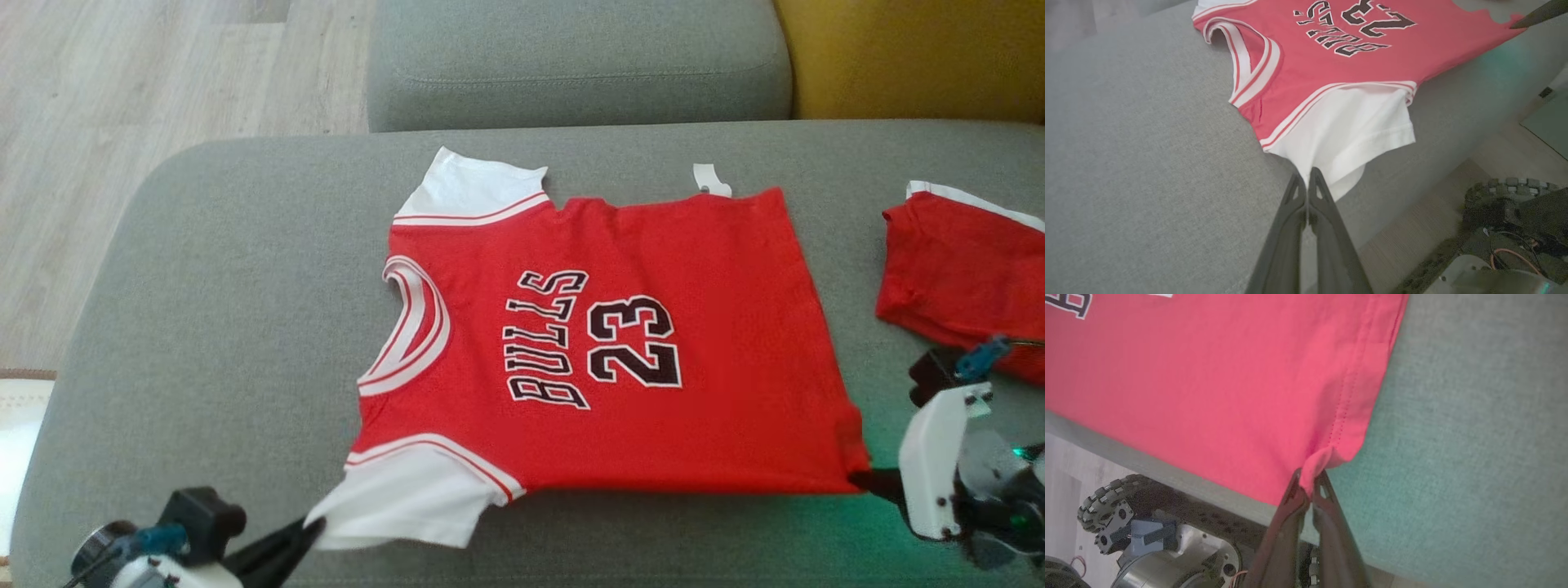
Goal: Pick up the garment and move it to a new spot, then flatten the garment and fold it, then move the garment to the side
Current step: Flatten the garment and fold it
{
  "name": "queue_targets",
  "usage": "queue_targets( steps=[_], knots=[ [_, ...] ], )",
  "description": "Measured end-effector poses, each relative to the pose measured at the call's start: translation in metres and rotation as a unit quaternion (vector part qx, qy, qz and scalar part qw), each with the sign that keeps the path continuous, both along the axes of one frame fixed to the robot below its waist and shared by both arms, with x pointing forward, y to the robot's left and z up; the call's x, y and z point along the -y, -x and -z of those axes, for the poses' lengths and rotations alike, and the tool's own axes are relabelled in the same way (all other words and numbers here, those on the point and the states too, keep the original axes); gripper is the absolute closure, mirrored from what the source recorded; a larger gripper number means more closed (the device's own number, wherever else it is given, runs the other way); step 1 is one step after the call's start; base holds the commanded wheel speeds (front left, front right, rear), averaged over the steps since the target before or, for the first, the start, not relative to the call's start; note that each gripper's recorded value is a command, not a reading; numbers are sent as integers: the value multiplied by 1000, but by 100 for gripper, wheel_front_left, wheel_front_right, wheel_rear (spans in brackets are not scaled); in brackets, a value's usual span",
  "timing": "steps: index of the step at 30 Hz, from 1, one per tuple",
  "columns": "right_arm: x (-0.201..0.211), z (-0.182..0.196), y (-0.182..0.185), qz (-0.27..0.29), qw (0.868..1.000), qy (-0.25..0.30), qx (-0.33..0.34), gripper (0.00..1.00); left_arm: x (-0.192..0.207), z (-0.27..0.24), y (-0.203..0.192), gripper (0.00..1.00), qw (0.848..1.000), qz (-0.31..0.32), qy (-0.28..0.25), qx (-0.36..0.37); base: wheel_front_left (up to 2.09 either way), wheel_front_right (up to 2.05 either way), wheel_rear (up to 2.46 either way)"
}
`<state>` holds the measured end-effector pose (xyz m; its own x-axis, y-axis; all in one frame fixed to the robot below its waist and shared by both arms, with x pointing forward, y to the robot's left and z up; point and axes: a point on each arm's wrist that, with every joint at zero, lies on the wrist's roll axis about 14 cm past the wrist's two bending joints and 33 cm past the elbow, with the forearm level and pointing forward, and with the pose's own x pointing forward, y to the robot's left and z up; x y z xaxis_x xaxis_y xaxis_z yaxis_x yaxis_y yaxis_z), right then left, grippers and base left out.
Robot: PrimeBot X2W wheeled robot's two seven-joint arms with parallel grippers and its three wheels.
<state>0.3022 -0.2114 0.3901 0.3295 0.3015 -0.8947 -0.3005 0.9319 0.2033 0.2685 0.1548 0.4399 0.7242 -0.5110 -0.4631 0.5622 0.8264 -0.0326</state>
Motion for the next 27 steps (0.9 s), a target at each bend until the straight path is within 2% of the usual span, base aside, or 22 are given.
queue_targets(
  steps=[6, 15, 27],
  knots=[
    [6, -11, -10, 14, 1000, -6, 18, 100, 3, -12, -9, 100, 1000, 5, -1, 13, 0, 0, 0],
    [0, -14, -40, 30, 999, -7, 42, 100, 7, -40, -72, 100, 996, 9, -22, 85, 0, 0, 0],
    [-7, -19, -89, 36, 997, 11, 73, 100, 10, -35, -135, 100, 994, 8, -51, 100, 0, 0, 0]
  ],
)
